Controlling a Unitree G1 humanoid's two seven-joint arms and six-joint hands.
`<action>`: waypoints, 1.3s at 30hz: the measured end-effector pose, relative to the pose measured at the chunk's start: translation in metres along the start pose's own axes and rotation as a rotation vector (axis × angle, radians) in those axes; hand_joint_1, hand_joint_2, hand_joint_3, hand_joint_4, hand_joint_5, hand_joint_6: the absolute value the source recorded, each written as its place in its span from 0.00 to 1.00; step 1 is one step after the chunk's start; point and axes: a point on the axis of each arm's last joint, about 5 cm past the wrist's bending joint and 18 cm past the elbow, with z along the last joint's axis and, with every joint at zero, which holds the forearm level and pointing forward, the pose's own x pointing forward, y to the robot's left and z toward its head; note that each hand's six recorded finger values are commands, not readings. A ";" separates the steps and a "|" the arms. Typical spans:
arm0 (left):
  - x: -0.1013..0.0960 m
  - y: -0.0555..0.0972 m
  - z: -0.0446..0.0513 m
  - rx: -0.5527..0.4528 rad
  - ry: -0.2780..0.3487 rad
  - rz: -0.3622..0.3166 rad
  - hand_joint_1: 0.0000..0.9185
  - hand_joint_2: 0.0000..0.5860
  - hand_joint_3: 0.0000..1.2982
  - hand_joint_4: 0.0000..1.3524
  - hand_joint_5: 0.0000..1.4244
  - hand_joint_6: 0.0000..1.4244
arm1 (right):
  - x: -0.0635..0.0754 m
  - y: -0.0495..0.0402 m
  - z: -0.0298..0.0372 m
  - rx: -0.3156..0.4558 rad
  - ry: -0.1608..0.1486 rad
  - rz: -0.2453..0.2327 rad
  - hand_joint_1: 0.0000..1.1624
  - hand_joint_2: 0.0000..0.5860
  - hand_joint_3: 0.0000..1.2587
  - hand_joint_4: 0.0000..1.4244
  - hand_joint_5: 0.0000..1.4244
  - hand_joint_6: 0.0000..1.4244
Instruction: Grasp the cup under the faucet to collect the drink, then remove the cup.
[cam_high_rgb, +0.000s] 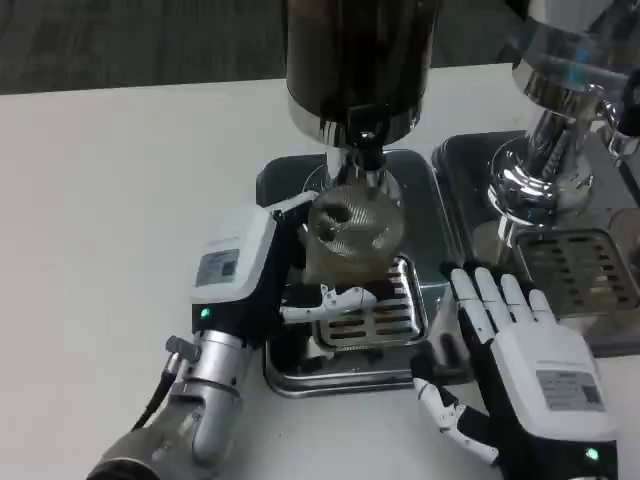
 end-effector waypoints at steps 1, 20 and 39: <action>0.001 -0.001 0.0014 0.008 -0.006 -0.014 0.68 0.05 0.43 0.52 0.62 0.76 | -0.001 0.0001 -0.0001 0.000 0.002 0.001 0.23 0.74 0.03 0.00 0.00 0.00; 0.003 -0.005 0.0043 0.029 -0.030 -0.063 0.67 0.00 0.41 0.50 0.59 0.73 | -0.002 -0.0011 -0.0028 -0.001 0.021 -0.009 0.25 0.75 0.03 0.00 0.00 0.00; -0.003 -0.001 -0.0027 0.012 0.032 -0.053 0.07 0.00 0.18 0.26 0.41 0.42 | 0.000 -0.0018 -0.0030 0.007 0.020 -0.013 0.25 0.76 0.03 0.00 0.00 0.00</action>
